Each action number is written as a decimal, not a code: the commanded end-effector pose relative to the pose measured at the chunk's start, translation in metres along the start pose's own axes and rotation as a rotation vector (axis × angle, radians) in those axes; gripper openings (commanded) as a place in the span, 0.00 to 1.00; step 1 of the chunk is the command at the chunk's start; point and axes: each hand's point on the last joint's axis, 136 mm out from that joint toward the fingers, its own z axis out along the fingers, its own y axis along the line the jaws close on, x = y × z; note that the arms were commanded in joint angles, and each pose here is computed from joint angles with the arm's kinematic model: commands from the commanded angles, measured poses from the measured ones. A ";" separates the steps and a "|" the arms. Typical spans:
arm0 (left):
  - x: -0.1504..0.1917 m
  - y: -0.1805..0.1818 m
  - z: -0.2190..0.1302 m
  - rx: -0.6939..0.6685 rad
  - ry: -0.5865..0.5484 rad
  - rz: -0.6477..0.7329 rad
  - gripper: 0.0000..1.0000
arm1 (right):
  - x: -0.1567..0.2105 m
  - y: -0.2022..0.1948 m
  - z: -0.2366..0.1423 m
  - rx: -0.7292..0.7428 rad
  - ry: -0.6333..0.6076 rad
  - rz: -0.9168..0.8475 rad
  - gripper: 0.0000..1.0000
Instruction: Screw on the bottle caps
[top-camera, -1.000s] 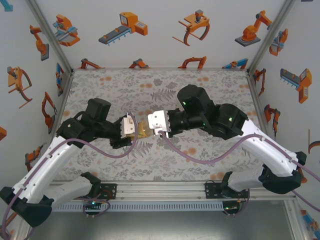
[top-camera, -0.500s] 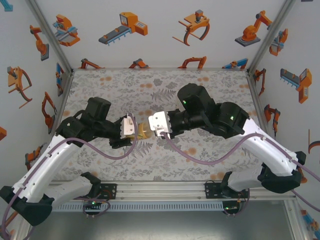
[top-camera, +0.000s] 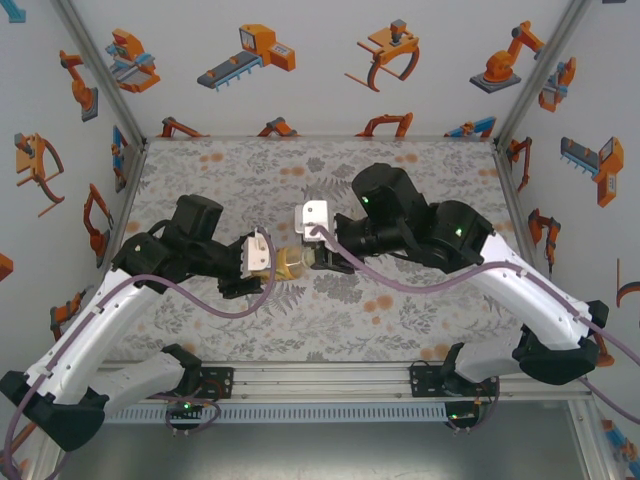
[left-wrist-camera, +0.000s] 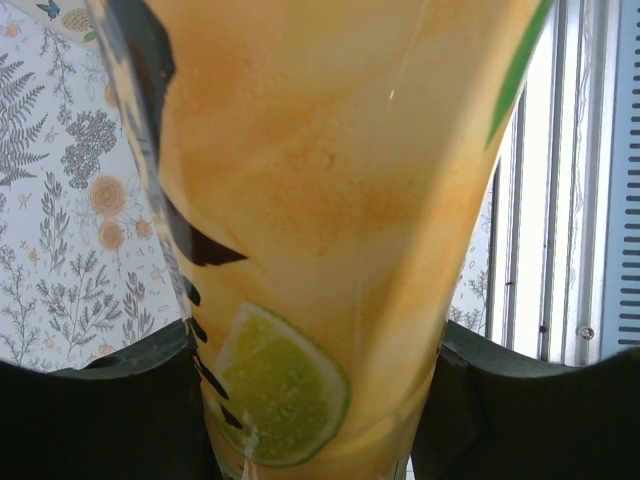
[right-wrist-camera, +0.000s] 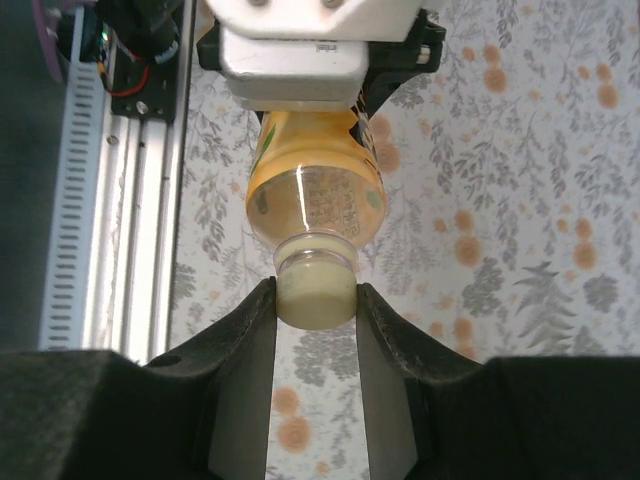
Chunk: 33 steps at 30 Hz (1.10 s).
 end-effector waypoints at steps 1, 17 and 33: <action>-0.036 0.009 -0.008 -0.038 -0.152 0.080 0.00 | -0.008 0.006 0.011 -0.070 -0.043 0.227 0.00; -0.037 0.014 -0.002 -0.049 -0.166 0.063 0.00 | 0.033 -0.037 0.020 -0.058 0.002 1.369 0.00; -0.035 0.016 0.006 -0.042 -0.154 0.089 0.00 | 0.062 -0.052 0.034 0.026 -0.015 1.854 0.20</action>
